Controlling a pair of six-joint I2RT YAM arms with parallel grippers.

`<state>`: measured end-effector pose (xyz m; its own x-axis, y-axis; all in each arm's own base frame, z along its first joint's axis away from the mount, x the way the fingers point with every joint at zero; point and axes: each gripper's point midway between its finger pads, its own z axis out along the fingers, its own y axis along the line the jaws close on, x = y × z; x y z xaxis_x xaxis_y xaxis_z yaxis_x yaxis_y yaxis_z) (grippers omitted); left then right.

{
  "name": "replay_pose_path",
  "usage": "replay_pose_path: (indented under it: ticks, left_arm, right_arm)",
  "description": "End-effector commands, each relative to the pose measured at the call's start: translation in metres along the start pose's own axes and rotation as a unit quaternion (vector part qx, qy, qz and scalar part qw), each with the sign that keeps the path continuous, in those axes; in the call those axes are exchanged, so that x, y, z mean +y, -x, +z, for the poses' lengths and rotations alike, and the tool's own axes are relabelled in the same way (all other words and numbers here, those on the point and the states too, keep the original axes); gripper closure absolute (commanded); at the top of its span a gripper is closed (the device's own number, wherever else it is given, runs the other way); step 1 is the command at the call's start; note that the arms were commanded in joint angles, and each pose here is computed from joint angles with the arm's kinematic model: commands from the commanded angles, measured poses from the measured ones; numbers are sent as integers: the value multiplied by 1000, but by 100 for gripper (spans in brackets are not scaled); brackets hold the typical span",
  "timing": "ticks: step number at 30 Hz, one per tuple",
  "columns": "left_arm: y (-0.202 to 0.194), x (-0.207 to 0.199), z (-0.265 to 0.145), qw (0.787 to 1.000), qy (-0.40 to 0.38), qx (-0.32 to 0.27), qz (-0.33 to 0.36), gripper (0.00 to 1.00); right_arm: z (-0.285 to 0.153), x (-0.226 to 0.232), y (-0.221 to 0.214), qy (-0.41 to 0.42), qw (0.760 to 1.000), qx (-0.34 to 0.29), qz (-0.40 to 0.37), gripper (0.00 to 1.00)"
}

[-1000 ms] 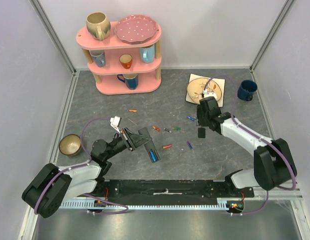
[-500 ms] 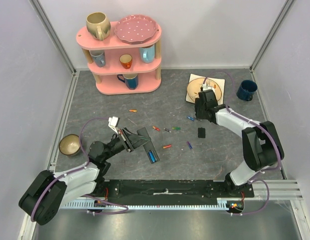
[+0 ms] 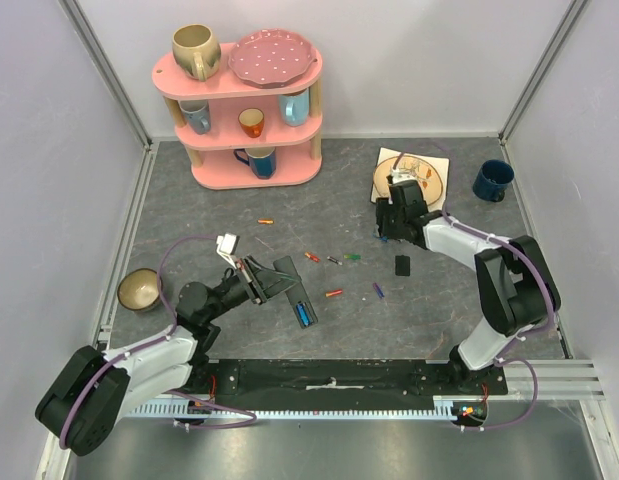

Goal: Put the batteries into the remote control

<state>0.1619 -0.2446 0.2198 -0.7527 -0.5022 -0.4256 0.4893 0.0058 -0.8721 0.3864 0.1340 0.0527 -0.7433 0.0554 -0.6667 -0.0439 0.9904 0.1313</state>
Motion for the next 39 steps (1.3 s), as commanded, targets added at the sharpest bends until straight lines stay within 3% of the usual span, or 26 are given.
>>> replay_pose_path:
  ticks: [1,6,11,39]
  left_arm:
    - [-4,6,-7,1000,4,-1,15,98]
    - [-5,7,-10,1000,7,-6,15,98]
    - [-5,11,-12,1000,18,-8,18,98]
    - [-4,9,-15,999,21,-12,21,98]
  right_arm:
    - [-12,48,19,73,995,-23,-57,40]
    - [-28,84,-16,102,985,13,-141,39]
    - [-24,79,-46,106,981,41,-155,38]
    - [1,85,-66,74,974,64,-206,40]
